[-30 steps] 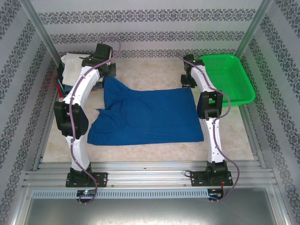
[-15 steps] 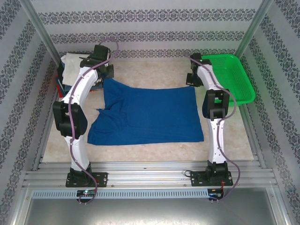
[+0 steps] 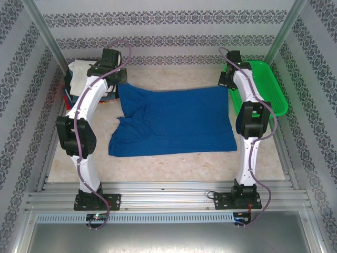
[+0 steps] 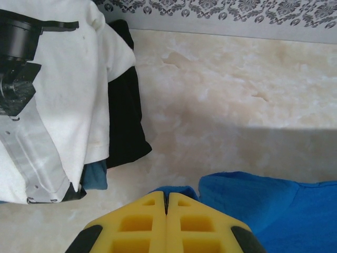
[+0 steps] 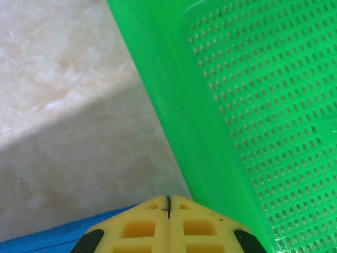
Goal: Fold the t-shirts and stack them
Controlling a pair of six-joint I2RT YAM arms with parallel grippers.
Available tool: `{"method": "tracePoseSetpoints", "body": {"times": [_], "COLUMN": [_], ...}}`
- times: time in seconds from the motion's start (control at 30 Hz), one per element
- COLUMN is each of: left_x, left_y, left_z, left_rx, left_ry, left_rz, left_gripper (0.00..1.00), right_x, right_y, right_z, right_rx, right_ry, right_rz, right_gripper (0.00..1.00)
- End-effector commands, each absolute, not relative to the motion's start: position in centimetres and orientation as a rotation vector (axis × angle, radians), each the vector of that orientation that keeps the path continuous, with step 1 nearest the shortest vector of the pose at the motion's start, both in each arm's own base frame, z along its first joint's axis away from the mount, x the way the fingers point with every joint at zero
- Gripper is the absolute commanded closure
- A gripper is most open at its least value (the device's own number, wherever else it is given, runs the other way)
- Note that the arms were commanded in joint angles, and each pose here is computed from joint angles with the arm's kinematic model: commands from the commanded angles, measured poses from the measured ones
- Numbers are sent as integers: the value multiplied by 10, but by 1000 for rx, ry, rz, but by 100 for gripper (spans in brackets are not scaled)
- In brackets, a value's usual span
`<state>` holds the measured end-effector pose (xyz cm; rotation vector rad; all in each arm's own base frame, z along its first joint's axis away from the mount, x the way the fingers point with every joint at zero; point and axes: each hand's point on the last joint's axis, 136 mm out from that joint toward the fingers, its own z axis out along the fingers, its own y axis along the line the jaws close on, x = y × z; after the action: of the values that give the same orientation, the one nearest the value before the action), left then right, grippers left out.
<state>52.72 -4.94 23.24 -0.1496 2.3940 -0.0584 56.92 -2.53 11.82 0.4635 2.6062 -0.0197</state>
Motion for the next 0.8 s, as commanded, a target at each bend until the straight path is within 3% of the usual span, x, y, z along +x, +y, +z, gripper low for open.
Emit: {"method": "tracePoseSetpoints", "body": {"times": [0.0,0.3,0.77], "left_x": [535,520,435], "left_y": [-46,-51,-50], "left_z": [247,270,248], "left_rx": [-139,-126,-265], "left_ry": [2346,2301,2319], "left_rz": [-62,-125,-251], "left_gripper": [100,100,100], "right_x": [568,563,511], "right_y": [-27,-29,-35], "right_z": [111,133,126], "right_rx": [496,494,529], "right_ry": [2618,2540,2557], "right_rz": [-13,29,92], "right_gripper": [100,100,100]}}
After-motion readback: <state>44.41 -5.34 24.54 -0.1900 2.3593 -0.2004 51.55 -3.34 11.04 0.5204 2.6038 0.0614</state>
